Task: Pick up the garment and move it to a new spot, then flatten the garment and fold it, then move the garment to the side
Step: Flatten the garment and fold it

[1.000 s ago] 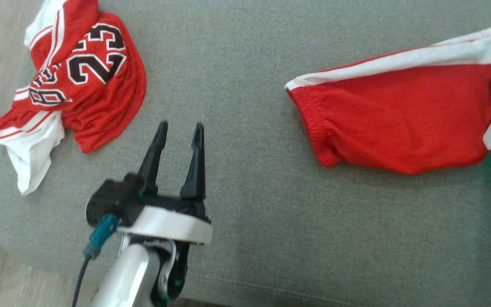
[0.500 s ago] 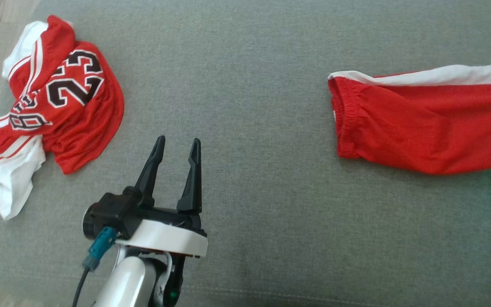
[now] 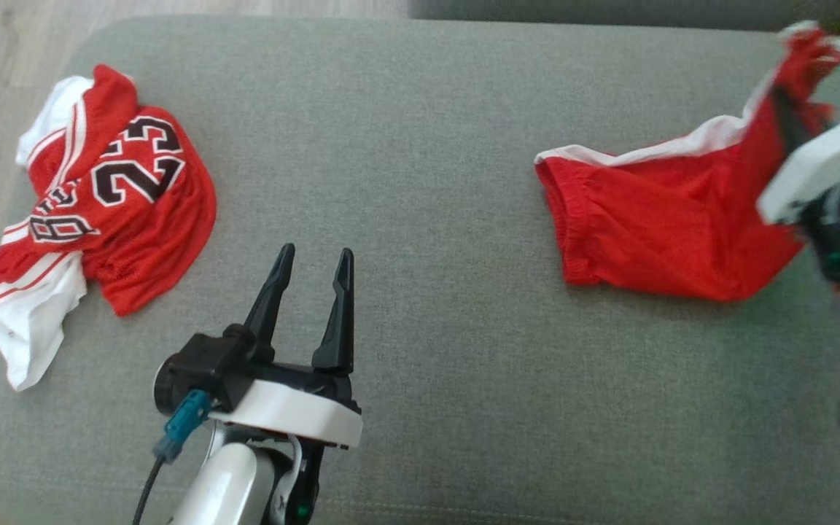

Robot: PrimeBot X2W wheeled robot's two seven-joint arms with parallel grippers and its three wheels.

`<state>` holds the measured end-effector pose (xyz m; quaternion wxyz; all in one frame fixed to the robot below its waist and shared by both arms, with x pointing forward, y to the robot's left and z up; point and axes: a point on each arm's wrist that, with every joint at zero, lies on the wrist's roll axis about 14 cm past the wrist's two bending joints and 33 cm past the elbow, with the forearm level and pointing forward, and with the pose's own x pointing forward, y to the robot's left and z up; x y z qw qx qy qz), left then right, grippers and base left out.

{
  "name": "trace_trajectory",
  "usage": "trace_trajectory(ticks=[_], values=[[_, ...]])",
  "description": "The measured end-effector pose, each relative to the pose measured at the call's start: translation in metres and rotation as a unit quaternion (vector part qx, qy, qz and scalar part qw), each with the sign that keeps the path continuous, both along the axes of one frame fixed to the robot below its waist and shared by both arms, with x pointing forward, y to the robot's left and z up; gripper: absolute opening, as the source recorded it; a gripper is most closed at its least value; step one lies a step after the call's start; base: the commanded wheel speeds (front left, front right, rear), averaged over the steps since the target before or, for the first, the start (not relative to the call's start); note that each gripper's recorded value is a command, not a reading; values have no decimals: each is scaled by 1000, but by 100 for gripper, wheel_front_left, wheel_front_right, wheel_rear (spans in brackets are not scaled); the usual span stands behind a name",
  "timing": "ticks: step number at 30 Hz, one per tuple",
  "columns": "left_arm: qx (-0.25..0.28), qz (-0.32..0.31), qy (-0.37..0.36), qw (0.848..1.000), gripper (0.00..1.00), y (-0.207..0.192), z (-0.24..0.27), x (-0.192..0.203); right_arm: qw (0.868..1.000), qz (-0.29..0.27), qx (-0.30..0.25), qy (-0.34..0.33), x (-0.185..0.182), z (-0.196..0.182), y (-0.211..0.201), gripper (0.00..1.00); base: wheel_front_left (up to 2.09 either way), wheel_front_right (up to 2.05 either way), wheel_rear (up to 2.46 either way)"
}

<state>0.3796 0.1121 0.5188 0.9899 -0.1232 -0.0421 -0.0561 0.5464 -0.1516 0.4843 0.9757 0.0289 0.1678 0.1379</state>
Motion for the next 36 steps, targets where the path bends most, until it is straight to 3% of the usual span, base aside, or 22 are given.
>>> trace_trajectory(ticks=[9, 10, 11, 12, 13, 20, 27, 30, 31, 32, 36], values=[[3, 13, -9, 1000, 100, 11, 7, -8, 993, 95, 55, 50, -47, -29, 91, 0, 0, 0, 0], [3, 14, -10, 1000, 100, 12, 7, -8, 991, 103, 59, 54, -53, -32, 99, 22, 0, 0, 0], [3, 15, -10, 1000, 100, 12, 7, -9, 990, 110, 64, 60, -57, -35, 105, 33, 0, 0, 0], [4, 17, -10, 1000, 100, 13, 7, -9, 989, 115, 71, 62, -61, -36, 111, 59, 0, 0, 0], [4, 17, -10, 1000, 100, 14, 7, -10, 988, 118, 80, 63, -64, -36, 115, 100, 0, 0, 0], [4, 17, -11, 1000, 100, 13, 8, -12, 983, 123, 130, 41, -70, -14, 118, 100, 0, 0, 0], [2, 15, -2, 1000, 100, 11, 2, -19, 991, 33, 115, 64, -70, -36, 28, 100, 0, 0, 0], [-2, 14, 1, 1000, 100, 9, 1, -20, 988, 8, 129, 84, -75, -43, 12, 100, 0, 0, 0], [-3, 14, 2, 1000, 100, 9, 1, -20, 987, 7, 134, 92, -76, -45, 12, 40, 0, 0, 0], [-3, 14, 2, 1000, 100, 9, 1, -20, 985, 7, 143, 98, -77, -46, 13, 0, 0, 0, 0], [-2, 14, 9, 1000, 100, 9, -3, -20, 978, 14, 159, 136, -79, -56, 21, 0, 0, 0, 0]])
